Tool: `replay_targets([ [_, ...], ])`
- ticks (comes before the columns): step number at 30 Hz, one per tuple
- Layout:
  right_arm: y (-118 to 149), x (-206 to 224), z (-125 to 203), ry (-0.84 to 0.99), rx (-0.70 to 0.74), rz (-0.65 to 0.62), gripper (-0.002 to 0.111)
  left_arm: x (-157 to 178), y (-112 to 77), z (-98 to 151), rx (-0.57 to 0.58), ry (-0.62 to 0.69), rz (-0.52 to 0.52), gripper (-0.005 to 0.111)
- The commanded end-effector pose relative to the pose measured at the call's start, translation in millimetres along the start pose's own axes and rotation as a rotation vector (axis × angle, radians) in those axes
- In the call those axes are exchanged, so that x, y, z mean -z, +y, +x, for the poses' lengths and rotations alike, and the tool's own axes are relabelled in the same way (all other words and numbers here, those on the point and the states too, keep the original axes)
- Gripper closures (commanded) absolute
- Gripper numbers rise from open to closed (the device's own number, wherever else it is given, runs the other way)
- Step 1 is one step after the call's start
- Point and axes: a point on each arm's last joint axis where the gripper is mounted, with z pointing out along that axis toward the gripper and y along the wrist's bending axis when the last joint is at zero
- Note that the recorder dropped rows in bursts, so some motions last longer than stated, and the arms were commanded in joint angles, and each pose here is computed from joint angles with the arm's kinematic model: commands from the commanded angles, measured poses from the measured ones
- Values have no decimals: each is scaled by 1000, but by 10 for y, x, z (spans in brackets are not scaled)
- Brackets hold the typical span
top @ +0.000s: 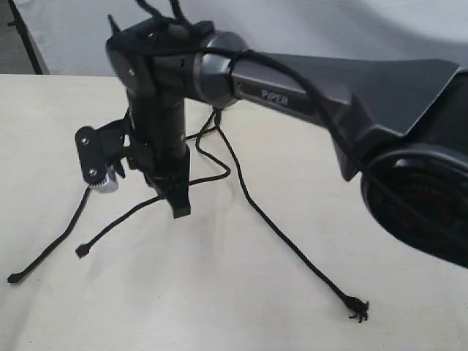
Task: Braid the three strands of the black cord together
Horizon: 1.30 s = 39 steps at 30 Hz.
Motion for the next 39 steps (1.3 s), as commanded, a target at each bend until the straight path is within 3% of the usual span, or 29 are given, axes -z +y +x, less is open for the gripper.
replay_targets([
  [1,-167,140,406,-55,-212,-6,108,1,-3,-1,-2,-9,6,75],
  [16,-545,291,1754,-683,-947,-215,108,1,-3,-1,-2,-9,6,75],
  [29,-196,-213,2539,-738,-1306,-378,108,1,-3,-1,5,-9,7,75],
  [35,-125,-412,2810,-888,-1593,-336,108,1,-3,-1,5,-9,7,75],
  [39,-73,-507,3051,-953,-1863,-321,105,1,-3,-1,5,-9,7,75],
])
